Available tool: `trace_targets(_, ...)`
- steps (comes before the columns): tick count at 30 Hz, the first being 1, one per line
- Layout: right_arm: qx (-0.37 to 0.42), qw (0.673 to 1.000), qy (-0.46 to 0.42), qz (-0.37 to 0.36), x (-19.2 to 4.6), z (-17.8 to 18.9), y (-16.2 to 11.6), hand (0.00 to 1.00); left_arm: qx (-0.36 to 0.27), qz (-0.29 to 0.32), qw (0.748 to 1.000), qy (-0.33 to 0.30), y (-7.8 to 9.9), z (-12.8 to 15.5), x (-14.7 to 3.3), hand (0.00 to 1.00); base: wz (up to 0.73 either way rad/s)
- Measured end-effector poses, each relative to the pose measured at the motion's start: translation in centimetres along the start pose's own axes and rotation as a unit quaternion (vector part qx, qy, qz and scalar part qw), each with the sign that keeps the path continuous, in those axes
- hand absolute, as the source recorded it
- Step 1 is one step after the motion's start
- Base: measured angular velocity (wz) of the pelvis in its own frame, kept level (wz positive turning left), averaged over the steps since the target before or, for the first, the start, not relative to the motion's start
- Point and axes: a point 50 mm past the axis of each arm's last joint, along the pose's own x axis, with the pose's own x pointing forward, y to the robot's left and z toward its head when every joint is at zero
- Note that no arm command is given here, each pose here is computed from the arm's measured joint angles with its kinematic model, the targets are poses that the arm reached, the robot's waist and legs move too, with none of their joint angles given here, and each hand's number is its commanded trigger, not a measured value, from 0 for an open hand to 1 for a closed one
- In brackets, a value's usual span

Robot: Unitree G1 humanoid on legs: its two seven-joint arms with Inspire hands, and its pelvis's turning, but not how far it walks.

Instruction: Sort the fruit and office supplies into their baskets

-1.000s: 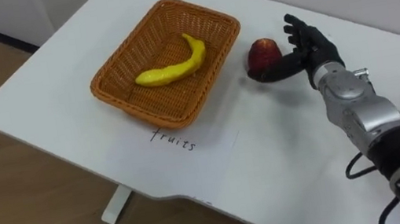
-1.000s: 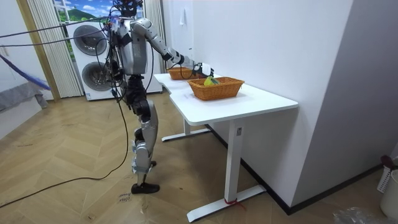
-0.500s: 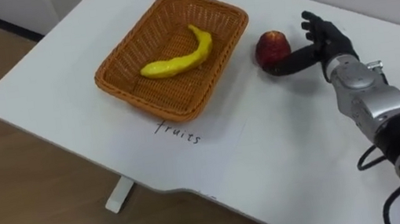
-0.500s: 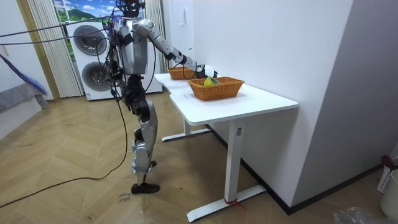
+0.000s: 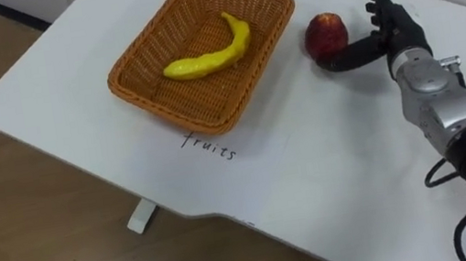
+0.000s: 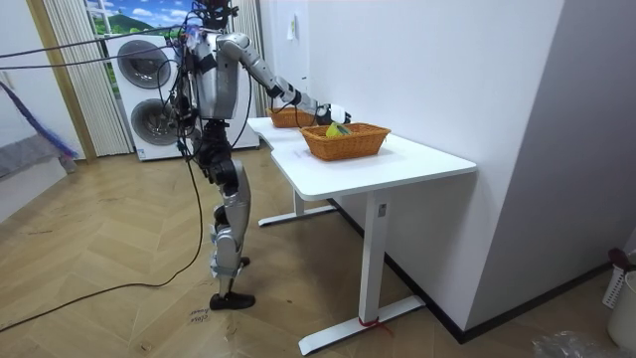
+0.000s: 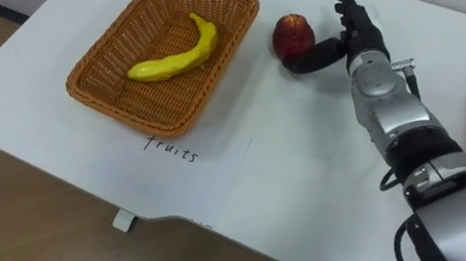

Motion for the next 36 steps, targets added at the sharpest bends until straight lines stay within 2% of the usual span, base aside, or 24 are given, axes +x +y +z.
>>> trace_targets(15, -0.003, 1.0, -0.014, -0.002, 0.01, 0.27, -0.06, 0.0, -0.003, -0.001, 1.0, -0.009, 0.05, 0.35, 0.09, 0.0, -0.02)
trace_targets(36, -0.025, 0.999, -0.005, 0.043, -0.12, -0.45, 0.66, 0.0, -0.005, -0.012, 1.0, -0.018, 0.02, 0.61, 0.28, 0.0, -0.01)
